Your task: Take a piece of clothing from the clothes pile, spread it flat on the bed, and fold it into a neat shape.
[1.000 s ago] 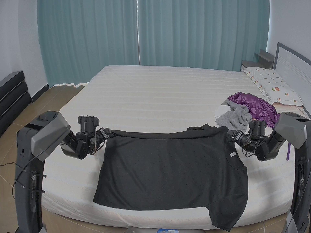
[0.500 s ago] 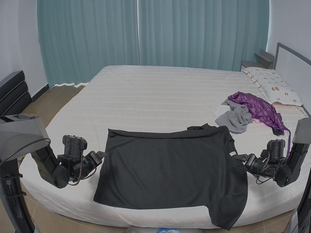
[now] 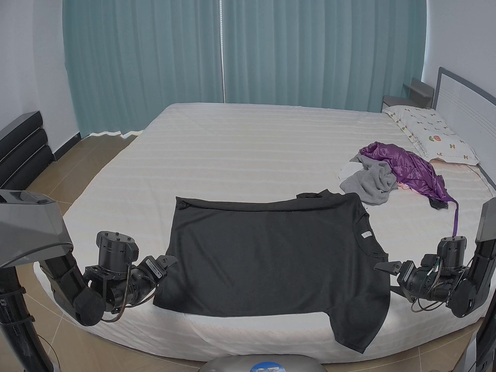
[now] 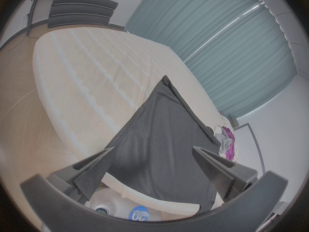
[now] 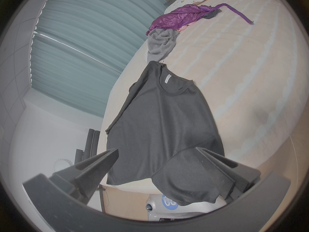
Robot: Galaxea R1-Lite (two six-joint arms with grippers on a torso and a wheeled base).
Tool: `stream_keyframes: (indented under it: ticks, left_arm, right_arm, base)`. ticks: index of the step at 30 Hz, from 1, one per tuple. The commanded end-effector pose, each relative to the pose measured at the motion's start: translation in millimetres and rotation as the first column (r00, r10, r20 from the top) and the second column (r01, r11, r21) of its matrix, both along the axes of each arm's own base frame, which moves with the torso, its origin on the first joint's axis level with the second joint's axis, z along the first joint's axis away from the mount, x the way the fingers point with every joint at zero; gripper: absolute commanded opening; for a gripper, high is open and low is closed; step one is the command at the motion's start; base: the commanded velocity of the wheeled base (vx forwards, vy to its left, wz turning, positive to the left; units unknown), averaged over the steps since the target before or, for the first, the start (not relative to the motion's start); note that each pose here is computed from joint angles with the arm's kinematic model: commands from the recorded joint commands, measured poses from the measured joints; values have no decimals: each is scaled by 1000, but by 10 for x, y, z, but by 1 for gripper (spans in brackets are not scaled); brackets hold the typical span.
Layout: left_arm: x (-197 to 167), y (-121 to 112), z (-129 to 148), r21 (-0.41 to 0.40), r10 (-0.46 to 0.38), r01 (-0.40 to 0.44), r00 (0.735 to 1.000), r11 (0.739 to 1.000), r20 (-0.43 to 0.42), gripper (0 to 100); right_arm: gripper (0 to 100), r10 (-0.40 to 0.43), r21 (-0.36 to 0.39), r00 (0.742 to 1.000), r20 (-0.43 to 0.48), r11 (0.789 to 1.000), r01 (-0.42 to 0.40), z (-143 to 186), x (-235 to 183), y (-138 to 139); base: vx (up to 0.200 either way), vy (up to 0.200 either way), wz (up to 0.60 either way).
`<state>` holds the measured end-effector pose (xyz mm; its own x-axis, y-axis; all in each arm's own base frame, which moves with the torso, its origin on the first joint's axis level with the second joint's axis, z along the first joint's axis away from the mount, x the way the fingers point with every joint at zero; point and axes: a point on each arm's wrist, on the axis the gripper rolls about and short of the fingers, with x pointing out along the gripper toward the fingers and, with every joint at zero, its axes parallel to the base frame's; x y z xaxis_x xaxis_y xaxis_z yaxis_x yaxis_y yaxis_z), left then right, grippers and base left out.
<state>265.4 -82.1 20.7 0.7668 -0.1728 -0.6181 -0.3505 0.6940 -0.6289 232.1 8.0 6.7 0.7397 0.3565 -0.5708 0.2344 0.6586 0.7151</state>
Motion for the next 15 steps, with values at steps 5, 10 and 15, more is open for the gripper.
stream_keyframes:
  ticks: [5,10,15]
  left_arm:
    - [-19,-43,-4,-4,-13,13,1000,1000,-3,100]
    - [-45,-60,-19,3,-22,22,1000,1000,-11,100]
    - [-73,-27,-47,19,-13,13,1000,1000,-26,100]
  right_arm:
    - [100,5,-1,1000,-16,1000,-5,-27,-19,14]
    - [100,5,-1,1000,-19,1000,-5,-31,-23,14]
    - [100,6,-2,1000,-26,1000,-6,-46,-27,14]
  base:
    - [0,-200,0]
    - [0,-160,0]
    - [0,0,0]
